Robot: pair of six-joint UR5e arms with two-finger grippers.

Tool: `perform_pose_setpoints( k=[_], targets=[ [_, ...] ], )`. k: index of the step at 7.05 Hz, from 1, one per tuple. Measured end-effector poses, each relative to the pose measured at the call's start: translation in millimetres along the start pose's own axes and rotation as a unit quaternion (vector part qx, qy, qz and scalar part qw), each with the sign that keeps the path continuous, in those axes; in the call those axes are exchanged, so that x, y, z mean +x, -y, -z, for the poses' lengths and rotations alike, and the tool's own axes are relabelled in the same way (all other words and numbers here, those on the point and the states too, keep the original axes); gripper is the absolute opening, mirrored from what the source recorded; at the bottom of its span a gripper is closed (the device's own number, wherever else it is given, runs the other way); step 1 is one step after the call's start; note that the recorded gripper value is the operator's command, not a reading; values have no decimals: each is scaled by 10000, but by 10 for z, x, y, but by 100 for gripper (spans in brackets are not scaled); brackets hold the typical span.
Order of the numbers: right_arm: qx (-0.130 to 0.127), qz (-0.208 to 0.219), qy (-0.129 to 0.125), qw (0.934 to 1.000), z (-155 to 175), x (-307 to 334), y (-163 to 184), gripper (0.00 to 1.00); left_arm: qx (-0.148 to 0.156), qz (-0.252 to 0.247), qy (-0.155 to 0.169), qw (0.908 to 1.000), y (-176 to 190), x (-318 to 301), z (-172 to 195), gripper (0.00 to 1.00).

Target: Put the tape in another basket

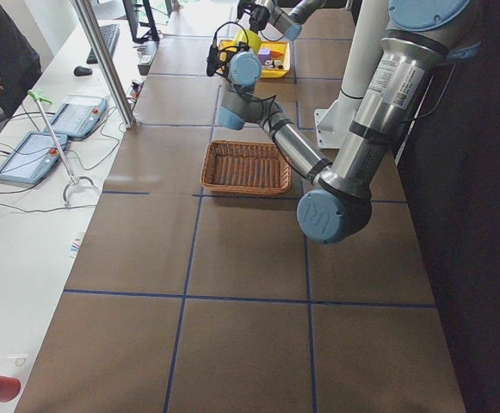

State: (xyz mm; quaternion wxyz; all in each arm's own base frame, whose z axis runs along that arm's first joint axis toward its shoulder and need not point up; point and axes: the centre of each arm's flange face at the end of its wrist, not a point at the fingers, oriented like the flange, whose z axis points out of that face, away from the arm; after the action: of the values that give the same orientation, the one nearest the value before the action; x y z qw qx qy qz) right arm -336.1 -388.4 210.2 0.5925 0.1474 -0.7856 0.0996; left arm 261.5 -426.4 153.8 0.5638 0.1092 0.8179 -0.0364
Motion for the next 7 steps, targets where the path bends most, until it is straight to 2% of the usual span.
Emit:
perform_pose_setpoints(
  k=[1, 2, 3, 4, 5, 7],
  targets=[
    [-111, 67, 265, 9996, -104, -203, -71, 0, 58, 580, -766, 9954, -353, 282, -328, 100],
    [-243, 145, 554, 9981, -187, -428, -140, 0, 97, 1037, -1409, 9845, -685, 455, -548, 100],
    [-411, 240, 830, 9954, -188, -577, -187, 0, 91, 1416, -1813, 9731, -878, 530, -632, 100],
    [-579, 332, 1096, 9917, -134, -672, -233, 0, 81, 1667, -1974, 9660, -940, 550, -653, 100],
    [-672, 368, 1232, 9894, -75, -698, -261, 0, 111, 1767, -2040, 9628, -931, 560, -632, 100],
    [-751, 362, 1293, 9881, 45, -692, -304, 0, 310, 1935, -2071, 9585, -723, 583, -501, 100]
  ],
)
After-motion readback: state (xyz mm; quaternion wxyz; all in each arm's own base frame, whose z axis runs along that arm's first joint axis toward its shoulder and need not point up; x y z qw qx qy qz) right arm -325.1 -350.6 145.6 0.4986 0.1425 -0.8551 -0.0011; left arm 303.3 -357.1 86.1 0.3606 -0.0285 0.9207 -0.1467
